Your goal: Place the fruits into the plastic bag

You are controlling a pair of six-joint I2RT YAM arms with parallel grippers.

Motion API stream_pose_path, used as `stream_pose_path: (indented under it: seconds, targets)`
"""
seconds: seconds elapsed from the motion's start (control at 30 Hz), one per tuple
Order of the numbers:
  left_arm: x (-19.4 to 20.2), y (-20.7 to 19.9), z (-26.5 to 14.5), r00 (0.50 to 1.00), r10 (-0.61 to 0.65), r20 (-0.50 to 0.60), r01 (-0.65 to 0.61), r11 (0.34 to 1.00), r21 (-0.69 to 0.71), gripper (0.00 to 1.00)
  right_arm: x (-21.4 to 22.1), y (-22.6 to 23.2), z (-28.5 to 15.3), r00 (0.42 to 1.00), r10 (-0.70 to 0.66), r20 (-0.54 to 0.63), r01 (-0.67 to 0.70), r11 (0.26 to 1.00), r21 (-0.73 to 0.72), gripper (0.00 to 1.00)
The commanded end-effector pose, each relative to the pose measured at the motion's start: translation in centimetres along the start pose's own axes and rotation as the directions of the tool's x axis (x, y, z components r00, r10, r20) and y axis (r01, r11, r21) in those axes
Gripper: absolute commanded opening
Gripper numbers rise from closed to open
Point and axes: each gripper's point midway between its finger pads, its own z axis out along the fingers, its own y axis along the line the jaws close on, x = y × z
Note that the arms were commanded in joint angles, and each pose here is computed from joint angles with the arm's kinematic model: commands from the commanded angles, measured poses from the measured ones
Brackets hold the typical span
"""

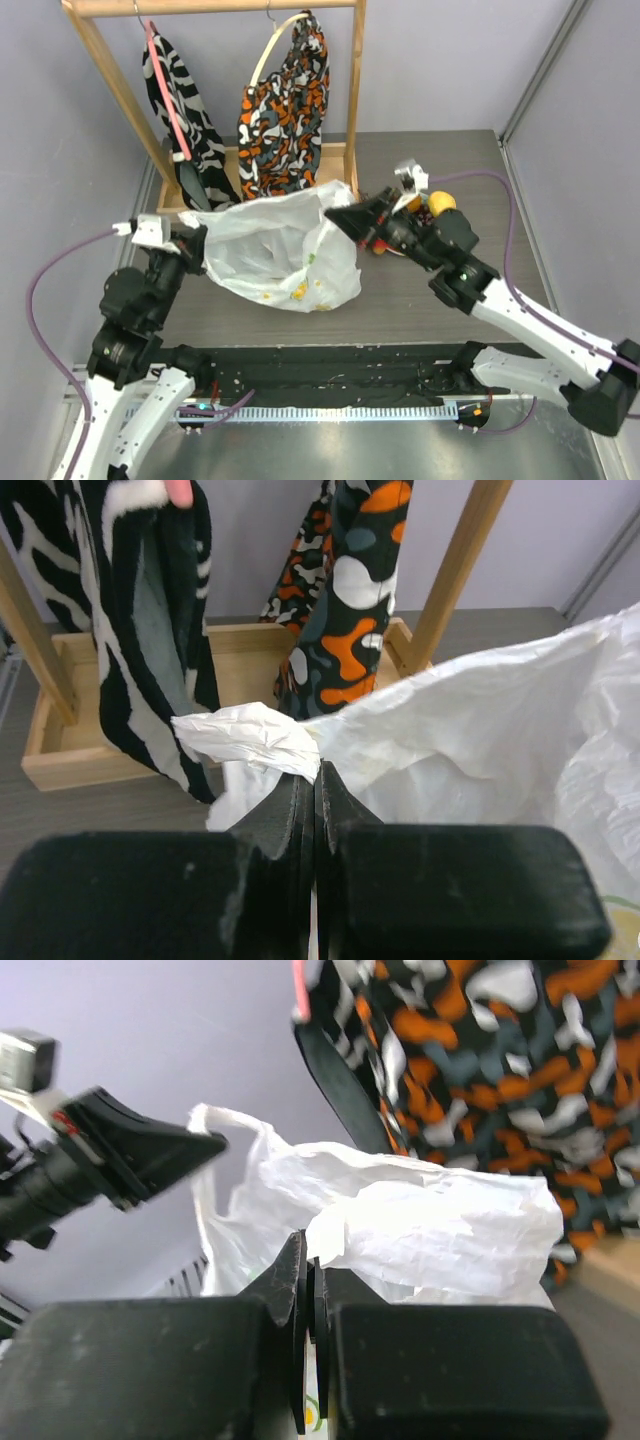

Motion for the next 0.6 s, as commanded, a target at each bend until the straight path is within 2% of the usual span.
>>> stream_pose_path:
  seconds: [0.0, 0.1, 0.2, 0.47, 0.57]
  targets:
    - [2.3, -1.7, -1.1, 0.999, -0.049, 0.006, 0.048, 0.992, 0.115, 0.0, 9.9, -5.7, -5.3, 0.978, 0.082, -0.194, -0.039, 0.975, 0.218, 0.01]
    - [4.9, -3.2, -2.2, 0.995, -0.049, -0.087, 0.066, 0.977, 0.202, 0.0, 14.4, -8.0, -8.3, 0.947, 0.185, -0.263, -0.087, 0.935, 0.343, 0.01]
    - [6.4, -3.3, -2.7, 0.989, -0.045, -0.143, 0.075, 0.975, 0.21, 0.0, 16.9, -8.8, -10.4, 0.912, 0.268, -0.311, -0.122, 0.9, 0.418, 0.01]
    - [6.8, -4.5, -2.8, 0.985, -0.029, -0.17, 0.077, 0.957, 0.281, 0.0, 18.2, -9.9, -13.5, 0.873, 0.342, -0.348, -0.108, 0.831, 0.545, 0.01]
    - [6.8, -3.0, -2.7, 0.985, -0.035, -0.168, 0.068, 0.978, 0.196, 0.0, 17.6, -10.8, -14.7, 0.874, 0.35, -0.338, -0.075, 0.782, 0.619, 0.01]
